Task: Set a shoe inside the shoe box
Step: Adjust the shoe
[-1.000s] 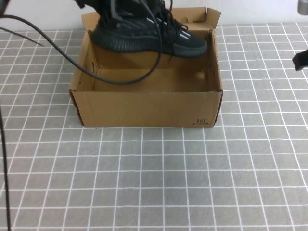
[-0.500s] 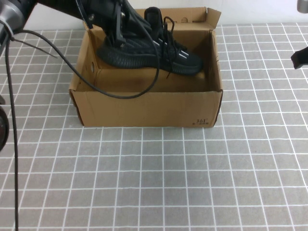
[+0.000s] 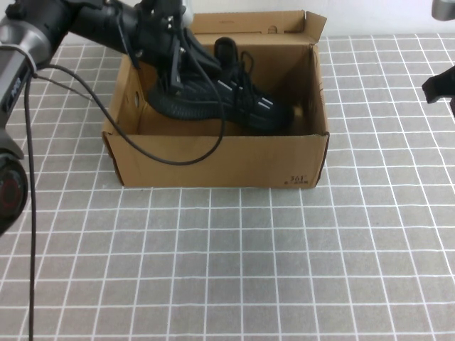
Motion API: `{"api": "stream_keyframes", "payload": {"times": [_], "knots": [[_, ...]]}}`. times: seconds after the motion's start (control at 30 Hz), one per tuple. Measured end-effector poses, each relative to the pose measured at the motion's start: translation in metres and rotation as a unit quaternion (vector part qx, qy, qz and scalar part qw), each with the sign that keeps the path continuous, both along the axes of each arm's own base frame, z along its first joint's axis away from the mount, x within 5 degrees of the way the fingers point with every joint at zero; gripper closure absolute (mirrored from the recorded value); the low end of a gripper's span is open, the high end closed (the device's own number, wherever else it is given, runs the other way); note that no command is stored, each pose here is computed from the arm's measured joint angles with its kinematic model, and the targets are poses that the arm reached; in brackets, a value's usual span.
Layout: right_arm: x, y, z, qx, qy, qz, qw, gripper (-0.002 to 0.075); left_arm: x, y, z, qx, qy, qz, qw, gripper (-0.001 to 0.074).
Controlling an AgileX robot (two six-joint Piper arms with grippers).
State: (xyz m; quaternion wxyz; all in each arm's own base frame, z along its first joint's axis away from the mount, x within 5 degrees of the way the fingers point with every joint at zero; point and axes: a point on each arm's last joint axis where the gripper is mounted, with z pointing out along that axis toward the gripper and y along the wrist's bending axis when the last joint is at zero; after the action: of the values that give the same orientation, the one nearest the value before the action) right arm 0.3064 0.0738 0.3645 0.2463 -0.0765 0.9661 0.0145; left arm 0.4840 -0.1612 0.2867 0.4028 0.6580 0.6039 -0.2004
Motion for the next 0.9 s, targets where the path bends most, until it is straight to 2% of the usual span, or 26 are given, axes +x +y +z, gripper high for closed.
{"api": "stream_keyframes", "payload": {"times": [0.27,0.63,0.9], "knots": [[0.000,0.002,0.000,0.010,0.003,0.002,1.000,0.0742,0.011,0.021,-0.012,-0.011,0.014,0.022,1.000,0.0722],[-0.001,0.004,0.000,0.016,0.005,0.015,1.000,0.0742,0.011,0.015,-0.003,-0.063,-0.028,-0.012,0.998,0.0723],[-0.001,0.004,0.000,0.017,0.005,0.016,1.000,0.0742,0.013,0.016,-0.011,-0.045,-0.030,-0.014,0.998,0.0723]]}}
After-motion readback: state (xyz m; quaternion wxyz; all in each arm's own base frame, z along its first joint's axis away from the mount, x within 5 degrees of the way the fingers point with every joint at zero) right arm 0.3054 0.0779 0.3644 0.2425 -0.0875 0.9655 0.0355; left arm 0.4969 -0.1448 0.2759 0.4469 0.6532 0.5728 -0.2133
